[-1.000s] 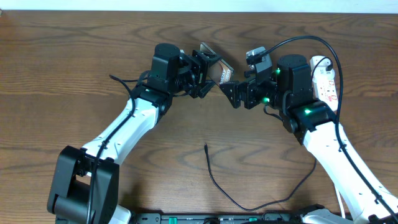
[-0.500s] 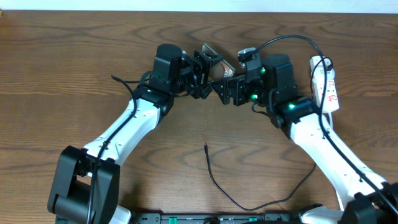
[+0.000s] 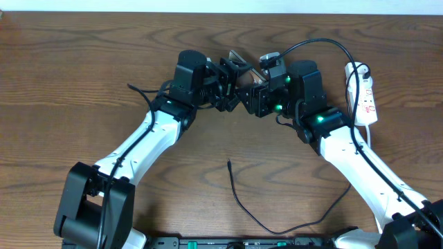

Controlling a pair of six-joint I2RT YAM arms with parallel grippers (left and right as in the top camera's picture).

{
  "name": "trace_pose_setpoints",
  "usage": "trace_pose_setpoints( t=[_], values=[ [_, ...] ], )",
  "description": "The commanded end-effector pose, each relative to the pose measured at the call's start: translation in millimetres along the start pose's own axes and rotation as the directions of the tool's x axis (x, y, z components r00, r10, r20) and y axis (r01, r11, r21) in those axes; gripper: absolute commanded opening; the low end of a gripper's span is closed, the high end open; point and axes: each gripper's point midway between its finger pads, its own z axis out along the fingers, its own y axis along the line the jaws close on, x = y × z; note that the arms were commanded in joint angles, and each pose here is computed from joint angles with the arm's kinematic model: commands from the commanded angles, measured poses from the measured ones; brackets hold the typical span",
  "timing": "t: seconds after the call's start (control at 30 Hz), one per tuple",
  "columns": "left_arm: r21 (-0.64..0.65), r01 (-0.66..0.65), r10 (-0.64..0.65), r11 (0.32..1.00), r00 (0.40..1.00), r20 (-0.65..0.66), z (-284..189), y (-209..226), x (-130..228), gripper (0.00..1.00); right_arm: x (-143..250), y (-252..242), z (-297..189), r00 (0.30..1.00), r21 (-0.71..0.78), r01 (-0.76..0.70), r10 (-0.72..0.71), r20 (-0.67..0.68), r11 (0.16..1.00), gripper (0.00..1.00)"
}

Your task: Plug charger to phone and switch on socket

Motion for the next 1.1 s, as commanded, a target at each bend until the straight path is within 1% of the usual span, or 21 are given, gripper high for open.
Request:
trace_pose_setpoints(
  t=[0.0,0.07,0.23,0.3,0.37,0.43,0.5,0.53,0.6,0.73,0.77,0.8,0.87,0.9,1.07],
  values=[
    [0.051,-0.027,0.028,0.998,0.999,-0.018,-6.6,-22.4,10.0,0.07,-6.1,2.8,-0.5,1.0,0.0,0.007,-0.007,0.012,1.0,0.46],
    [0.051,-0.027,0.028,0.998,0.999,-0.02,-6.6,-22.3,10.4,0.07,-5.9,2.6,-0.2,1.0,0.001,0.007,-0.007,0.012,1.0,0.45],
    [0.051,-0.027,0.028,0.998,0.999,-0.021,-6.6,-22.3,10.6,0.08,-5.7,2.5,0.0,1.0,0.001,0.007,-0.007,0.011,1.0,0.33],
    [0.051,-0.027,0.028,0.998,0.999,-0.021,-6.6,-22.3,10.6,0.08,-5.6,2.4,0.0,1.0,0.001,0.007,-0.007,0.01,1.0,0.32],
    [0.051,-0.027,0.028,0.998,0.999,-0.021,-6.6,-22.3,10.6,0.08,-5.4,2.4,0.0,1.0,0.001,0.006,-0.006,0.01,1.0,0.27],
    [0.051,-0.027,0.028,0.998,0.999,-0.021,-6.6,-22.3,10.6,0.08,-5.6,2.4,0.0,1.0,0.001,0.007,-0.007,0.01,1.0,0.25],
    [0.051,-0.027,0.028,0.998,0.999,-0.021,-6.6,-22.2,10.6,0.07,-5.6,2.5,0.0,1.0,0.0,0.007,-0.007,0.011,1.0,0.19],
    [0.051,-0.027,0.028,0.998,0.999,-0.021,-6.6,-22.2,10.5,0.07,-5.4,2.5,0.0,1.0,0.0,0.006,-0.006,0.01,1.0,0.14],
    [0.051,-0.027,0.028,0.998,0.999,-0.02,-6.6,-22.2,10.4,0.07,-5.2,3.0,0.0,1.0,-0.003,0.006,-0.006,0.009,1.0,0.02],
    [0.051,-0.027,0.028,0.998,0.999,-0.021,-6.6,-22.2,10.5,0.07,-5.5,3.1,0.0,1.0,-0.003,0.003,-0.003,0.01,1.0,0.01],
    [0.051,-0.027,0.029,0.998,0.999,-0.021,-6.6,-22.2,10.5,0.12,-5.5,3.1,0.0,1.0,-0.003,0.003,-0.003,0.01,1.0,0.01],
    [0.051,-0.028,0.029,0.998,0.999,-0.021,-6.6,-22.2,10.5,0.25,-5.5,3.1,0.0,1.0,-0.003,0.002,-0.002,0.01,1.0,0.01],
    [0.051,-0.047,0.048,0.998,0.999,-0.02,-6.6,-22.3,10.6,0.75,-5.8,2.9,0.0,1.0,-0.002,0.003,-0.003,0.011,1.0,0.01],
    [0.052,-0.061,0.062,0.997,0.998,-0.019,-6.7,-22.3,10.4,0.92,-6.7,1.9,-0.2,1.0,0.002,0.003,-0.003,0.015,1.0,0.01],
    [0.072,-0.119,0.123,0.99,0.991,-0.051,-9.2,-26.8,14.2,0.93,-16.8,-12.6,-3.9,0.998,0.047,-0.022,0.02,0.054,0.999,0.01]
  ],
)
